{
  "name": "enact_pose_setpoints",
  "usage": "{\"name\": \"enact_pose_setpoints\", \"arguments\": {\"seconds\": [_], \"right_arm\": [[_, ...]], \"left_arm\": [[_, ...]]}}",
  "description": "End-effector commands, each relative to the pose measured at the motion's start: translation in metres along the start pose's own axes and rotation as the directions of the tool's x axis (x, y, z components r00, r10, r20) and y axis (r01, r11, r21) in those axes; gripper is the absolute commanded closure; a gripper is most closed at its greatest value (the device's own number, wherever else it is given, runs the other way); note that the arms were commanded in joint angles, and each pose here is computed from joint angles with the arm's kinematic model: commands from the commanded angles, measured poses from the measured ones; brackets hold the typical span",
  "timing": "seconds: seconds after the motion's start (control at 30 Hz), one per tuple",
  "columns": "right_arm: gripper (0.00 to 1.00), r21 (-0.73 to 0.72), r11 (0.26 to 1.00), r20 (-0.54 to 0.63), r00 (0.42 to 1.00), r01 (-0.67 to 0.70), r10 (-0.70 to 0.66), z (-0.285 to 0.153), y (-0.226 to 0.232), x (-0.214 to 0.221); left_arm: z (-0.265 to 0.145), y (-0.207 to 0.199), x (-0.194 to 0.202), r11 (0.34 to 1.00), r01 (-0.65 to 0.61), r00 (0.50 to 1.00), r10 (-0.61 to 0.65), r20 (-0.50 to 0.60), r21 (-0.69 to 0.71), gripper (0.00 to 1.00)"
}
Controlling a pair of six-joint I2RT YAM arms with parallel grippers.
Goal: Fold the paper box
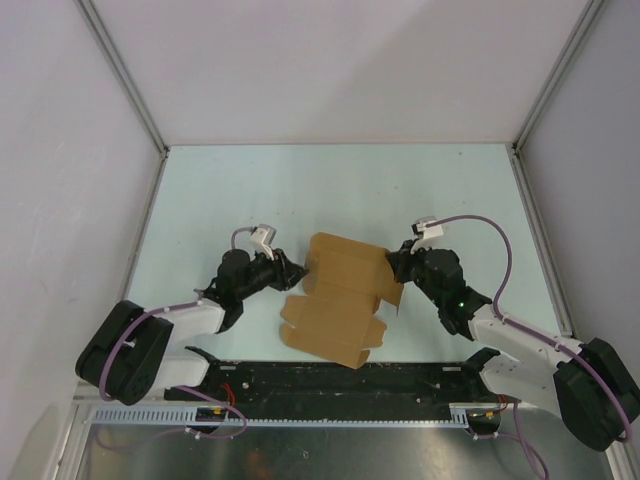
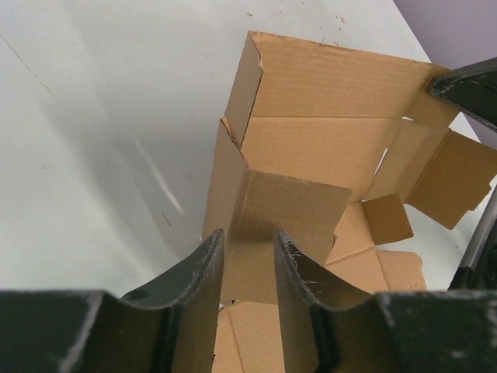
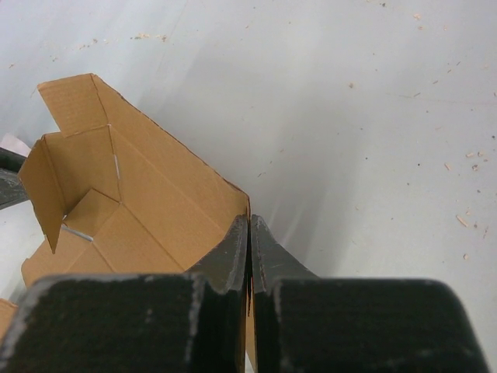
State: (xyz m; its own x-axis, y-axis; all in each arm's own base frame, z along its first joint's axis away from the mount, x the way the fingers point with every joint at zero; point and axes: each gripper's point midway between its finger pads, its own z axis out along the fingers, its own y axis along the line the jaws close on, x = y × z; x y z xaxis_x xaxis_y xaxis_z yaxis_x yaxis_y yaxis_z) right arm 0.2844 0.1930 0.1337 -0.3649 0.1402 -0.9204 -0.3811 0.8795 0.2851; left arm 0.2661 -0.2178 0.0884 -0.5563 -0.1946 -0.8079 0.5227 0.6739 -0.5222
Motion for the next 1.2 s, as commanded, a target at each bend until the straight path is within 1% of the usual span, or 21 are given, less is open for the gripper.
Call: {"name": "enact_pose_setpoints", "arguments": {"seconds": [0.0, 0.07, 0.1, 0.2, 0.3, 0.43, 0.53, 0.63, 0.67, 0.73, 0.93, 1.0, 1.17], "right_arm": [[1.0, -0.029, 1.0, 0.037, 0.999, 0.006, -0.005, 0.001, 0.007, -0.01], [1.0, -0.03, 1.0, 0.03, 1.0, 0.008, -0.007, 0.001, 0.007, -0.008], [1.0, -0.032, 0.999, 0.03, 1.0, 0.01, -0.009, 0.001, 0.007, -0.007], [1.0, -0.036, 0.999, 0.025, 1.0, 0.016, -0.015, 0.001, 0.008, -0.007], [0.98, -0.038, 0.999, 0.028, 0.999, 0.026, -0.025, -0.001, 0.008, -0.007], [0.98, -0.044, 0.998, 0.033, 0.999, 0.032, -0.031, -0.002, 0.01, -0.009], [0.93, -0.046, 0.998, 0.029, 0.999, 0.038, -0.037, -0.003, 0.011, -0.009], [0.85, -0.037, 0.998, 0.034, 0.999, 0.043, -0.042, -0.005, 0.009, -0.01], [0.8, -0.037, 0.998, 0.038, 0.998, 0.044, -0.042, -0.006, 0.009, -0.012], [0.78, -0.045, 0.998, 0.043, 0.998, 0.051, -0.049, -0.007, 0.01, -0.013], [0.78, -0.133, 0.989, -0.002, 0.997, 0.07, -0.071, -0.011, 0.025, -0.007], [0.79, -0.198, 0.978, -0.025, 0.997, 0.069, -0.075, -0.015, 0.037, -0.003], [0.8, -0.239, 0.966, -0.069, 0.991, 0.094, -0.113, -0.016, 0.044, 0.001]], "left_arm": [[0.003, -0.008, -0.012, 0.997, -0.054, 0.998, 0.052, 0.032, 0.051, 0.59], [0.002, -0.007, -0.012, 0.997, -0.058, 0.998, 0.056, 0.038, 0.046, 0.56], [0.001, -0.007, -0.012, 0.997, -0.059, 0.998, 0.057, 0.039, 0.043, 0.52], [-0.001, -0.004, -0.01, 0.998, -0.06, 0.997, 0.059, 0.044, 0.025, 0.49], [-0.003, -0.001, -0.007, 0.998, -0.068, 0.997, 0.068, 0.042, 0.015, 0.47], [-0.001, -0.001, -0.006, 0.997, -0.068, 0.997, 0.068, 0.035, 0.02, 0.47], [0.0, -0.003, -0.006, 0.997, -0.068, 0.997, 0.067, 0.029, 0.031, 0.47], [-0.002, -0.004, -0.006, 0.997, -0.069, 0.997, 0.068, 0.035, 0.032, 0.47], [-0.003, -0.004, -0.006, 0.997, -0.069, 0.997, 0.068, 0.037, 0.03, 0.47], [-0.005, -0.005, -0.006, 0.997, -0.065, 0.997, 0.063, 0.038, 0.035, 0.47], [-0.008, -0.006, -0.004, 0.997, -0.062, 0.997, 0.06, 0.042, 0.037, 0.47], [-0.009, -0.007, -0.003, 0.997, -0.059, 0.998, 0.057, 0.04, 0.041, 0.47], [-0.008, -0.006, -0.001, 0.998, -0.053, 0.998, 0.052, 0.032, 0.04, 0.47]]}}
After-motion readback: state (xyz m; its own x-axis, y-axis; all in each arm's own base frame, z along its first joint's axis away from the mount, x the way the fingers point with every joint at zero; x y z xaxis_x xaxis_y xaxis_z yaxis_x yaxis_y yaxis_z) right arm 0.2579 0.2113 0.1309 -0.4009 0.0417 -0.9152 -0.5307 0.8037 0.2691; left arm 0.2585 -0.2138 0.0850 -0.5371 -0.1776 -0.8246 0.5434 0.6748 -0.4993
